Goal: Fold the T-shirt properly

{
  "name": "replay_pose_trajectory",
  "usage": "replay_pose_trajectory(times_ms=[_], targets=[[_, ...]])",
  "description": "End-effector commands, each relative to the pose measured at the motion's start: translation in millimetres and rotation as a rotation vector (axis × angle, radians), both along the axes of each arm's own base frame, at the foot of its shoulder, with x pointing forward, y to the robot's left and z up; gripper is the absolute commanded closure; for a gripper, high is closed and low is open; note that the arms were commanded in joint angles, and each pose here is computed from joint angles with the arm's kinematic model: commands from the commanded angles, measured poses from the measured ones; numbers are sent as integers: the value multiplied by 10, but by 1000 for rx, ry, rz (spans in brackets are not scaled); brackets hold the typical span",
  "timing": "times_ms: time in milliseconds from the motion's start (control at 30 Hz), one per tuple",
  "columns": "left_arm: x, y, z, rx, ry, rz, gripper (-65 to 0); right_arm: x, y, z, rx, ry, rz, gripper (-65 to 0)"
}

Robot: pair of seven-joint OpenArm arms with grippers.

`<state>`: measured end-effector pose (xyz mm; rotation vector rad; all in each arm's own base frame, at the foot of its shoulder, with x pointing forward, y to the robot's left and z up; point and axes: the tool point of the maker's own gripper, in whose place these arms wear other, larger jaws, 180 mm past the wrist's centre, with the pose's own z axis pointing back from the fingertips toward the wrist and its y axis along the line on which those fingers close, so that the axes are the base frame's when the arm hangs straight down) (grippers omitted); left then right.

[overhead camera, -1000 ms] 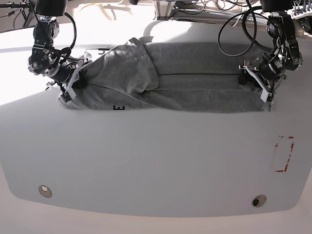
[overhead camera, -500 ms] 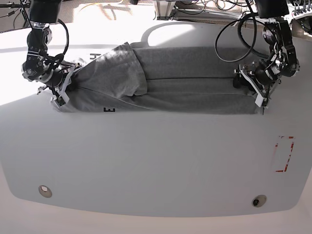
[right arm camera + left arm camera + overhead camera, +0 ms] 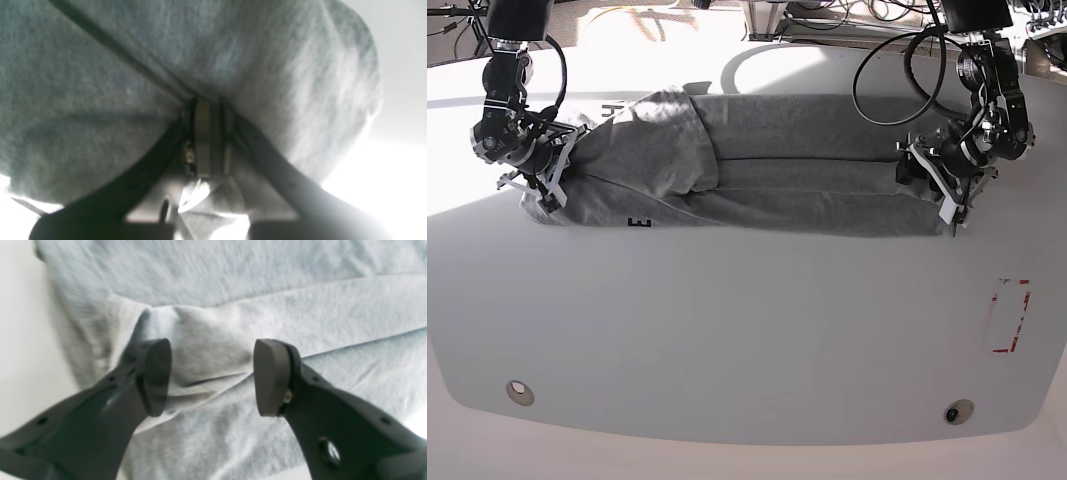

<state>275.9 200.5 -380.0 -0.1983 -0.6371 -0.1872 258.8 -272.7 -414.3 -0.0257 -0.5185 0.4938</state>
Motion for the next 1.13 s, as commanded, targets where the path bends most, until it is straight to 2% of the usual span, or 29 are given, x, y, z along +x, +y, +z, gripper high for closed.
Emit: replay_pose_trajectory(times_ms=[0, 333, 433, 800, 1100], targets=[[122, 21, 222, 17, -79, -10, -365, 98, 28, 223, -50, -43, 17, -48], [196, -50, 646, 64, -200, -46, -365, 211, 371, 725, -109, -140, 61, -48], [188, 69, 739, 84, -217, -12, -365, 210, 485, 811, -105, -159, 63, -48], [153, 432, 875, 117, -246, 94, -365, 183, 646, 843, -80, -162, 54, -48], [151, 466, 866, 118, -242, 104, -365, 189, 647, 841, -78, -163, 54, -48]])
